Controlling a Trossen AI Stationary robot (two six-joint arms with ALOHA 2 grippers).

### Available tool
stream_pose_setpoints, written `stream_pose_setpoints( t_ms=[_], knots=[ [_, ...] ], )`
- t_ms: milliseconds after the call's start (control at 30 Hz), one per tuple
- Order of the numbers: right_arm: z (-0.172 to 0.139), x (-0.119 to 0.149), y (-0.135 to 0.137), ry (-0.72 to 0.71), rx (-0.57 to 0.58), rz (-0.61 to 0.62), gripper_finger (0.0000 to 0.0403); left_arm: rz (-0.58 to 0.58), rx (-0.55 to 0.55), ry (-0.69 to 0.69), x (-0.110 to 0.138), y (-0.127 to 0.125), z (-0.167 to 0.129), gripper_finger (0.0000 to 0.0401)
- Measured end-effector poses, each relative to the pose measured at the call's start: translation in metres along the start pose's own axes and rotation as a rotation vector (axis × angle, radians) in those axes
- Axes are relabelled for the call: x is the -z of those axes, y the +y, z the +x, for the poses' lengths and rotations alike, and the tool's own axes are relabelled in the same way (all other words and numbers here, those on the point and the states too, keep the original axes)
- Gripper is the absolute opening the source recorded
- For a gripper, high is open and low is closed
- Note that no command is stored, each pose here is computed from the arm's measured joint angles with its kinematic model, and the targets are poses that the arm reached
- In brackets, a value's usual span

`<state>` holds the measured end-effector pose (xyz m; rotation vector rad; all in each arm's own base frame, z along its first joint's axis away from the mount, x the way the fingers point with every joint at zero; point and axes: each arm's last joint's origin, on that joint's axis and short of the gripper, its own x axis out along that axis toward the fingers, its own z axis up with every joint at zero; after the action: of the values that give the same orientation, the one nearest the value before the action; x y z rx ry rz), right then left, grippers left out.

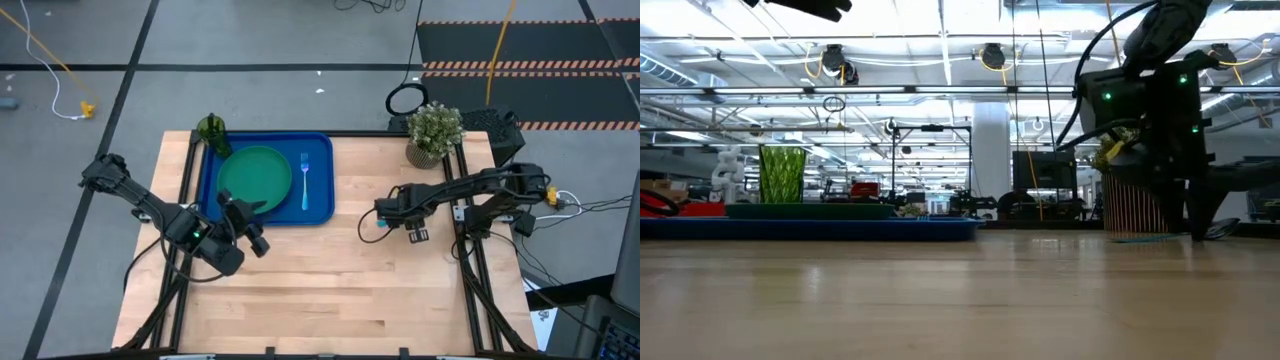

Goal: Pick and place plate/cup/fork/spoon on tray
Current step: Put the blue spoon on the blue serving tray to the right of the blue fork

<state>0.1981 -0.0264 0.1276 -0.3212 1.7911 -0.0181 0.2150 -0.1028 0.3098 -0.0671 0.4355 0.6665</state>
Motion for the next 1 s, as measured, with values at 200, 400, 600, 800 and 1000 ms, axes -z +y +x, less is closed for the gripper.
stream_pose_setpoints(
  t_ms=[200,400,600,800,1000],
  knots=[
    [0.001,-0.001,0.0,-0.001,-0.002,-0.016,0.0069,0.009,0.035,-0.04,-0.007,-0.006,0.0,0.0157],
    [0.002,-0.001,0.001,-0.008,-0.023,-0.012,0.0007,0.025,0.046,-0.072,-0.013,-0.008,0.002,0.0157],
    [-0.002,-0.004,0.004,-0.02,-0.013,0.006,0.0013,0.012,0.026,-0.08,-0.017,-0.006,0.008,0.0157],
    [-0.015,-0.015,0.006,-0.079,0.0,0.081,0.0004,0.006,0.013,-0.076,-0.018,-0.004,0.012,0.0157],
    [-0.028,-0.024,0.013,-0.125,0.077,0.091,0.0002,0.036,-0.003,-0.057,-0.014,-0.01,0.02,0.0157]
  ],
)
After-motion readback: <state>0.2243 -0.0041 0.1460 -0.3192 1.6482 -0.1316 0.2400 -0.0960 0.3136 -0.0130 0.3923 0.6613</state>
